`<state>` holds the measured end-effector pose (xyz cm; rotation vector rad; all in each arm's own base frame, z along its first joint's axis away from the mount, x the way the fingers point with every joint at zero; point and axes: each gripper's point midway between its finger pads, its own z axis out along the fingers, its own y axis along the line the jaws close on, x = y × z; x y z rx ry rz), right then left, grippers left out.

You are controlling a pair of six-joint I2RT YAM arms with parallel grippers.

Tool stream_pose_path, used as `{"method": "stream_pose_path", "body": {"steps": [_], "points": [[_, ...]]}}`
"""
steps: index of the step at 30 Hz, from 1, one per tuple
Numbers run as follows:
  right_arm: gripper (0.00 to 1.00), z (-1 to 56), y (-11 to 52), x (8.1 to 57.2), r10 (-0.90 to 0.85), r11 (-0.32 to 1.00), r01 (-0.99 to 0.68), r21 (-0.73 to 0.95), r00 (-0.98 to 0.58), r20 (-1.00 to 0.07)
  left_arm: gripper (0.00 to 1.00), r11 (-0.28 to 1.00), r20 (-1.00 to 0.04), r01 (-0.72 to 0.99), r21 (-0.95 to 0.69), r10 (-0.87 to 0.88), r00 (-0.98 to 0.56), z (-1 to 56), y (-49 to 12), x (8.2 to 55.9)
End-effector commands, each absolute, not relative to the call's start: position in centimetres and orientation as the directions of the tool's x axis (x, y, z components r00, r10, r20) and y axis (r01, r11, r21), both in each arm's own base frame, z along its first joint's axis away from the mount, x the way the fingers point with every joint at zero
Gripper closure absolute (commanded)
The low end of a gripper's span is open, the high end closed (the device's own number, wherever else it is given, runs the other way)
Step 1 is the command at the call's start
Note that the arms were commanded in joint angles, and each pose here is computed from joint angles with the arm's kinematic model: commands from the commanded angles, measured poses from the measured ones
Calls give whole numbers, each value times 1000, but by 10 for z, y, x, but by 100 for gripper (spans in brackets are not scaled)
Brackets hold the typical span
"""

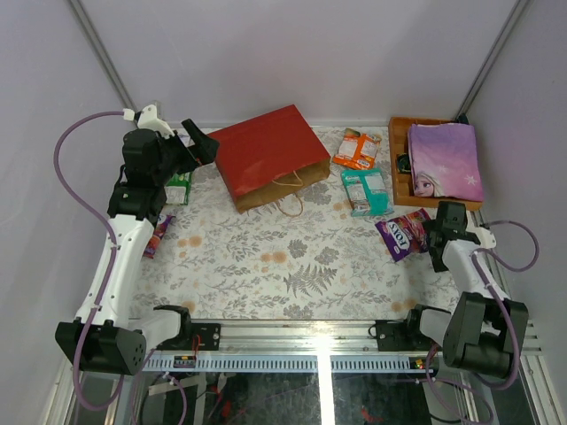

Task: Take the snacks out of the paper bag

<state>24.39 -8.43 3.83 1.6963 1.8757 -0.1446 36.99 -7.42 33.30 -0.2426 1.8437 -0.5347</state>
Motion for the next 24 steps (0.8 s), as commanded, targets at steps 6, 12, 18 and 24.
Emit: {"method": "stream_pose_path", "body": {"steps": [6,12,18,24], "points": [[1,98,-72,264,782,366,903,226,-167,-601,0,874,-865,153,-462,-405,-295,354,-80,372],[1,83,-53,284,778,408,906,113,-281,-563,0,874,-866,152,-461,-406,-291,355,-80,371],[1,55,-47,299,780,424,906,6,-362,-511,0,876,-865,144,-460,-405,-295,352,-79,373],[1,20,-50,295,773,424,893,-153,-444,-454,0,879,-864,135,-457,-403,-301,349,-78,376]]}}
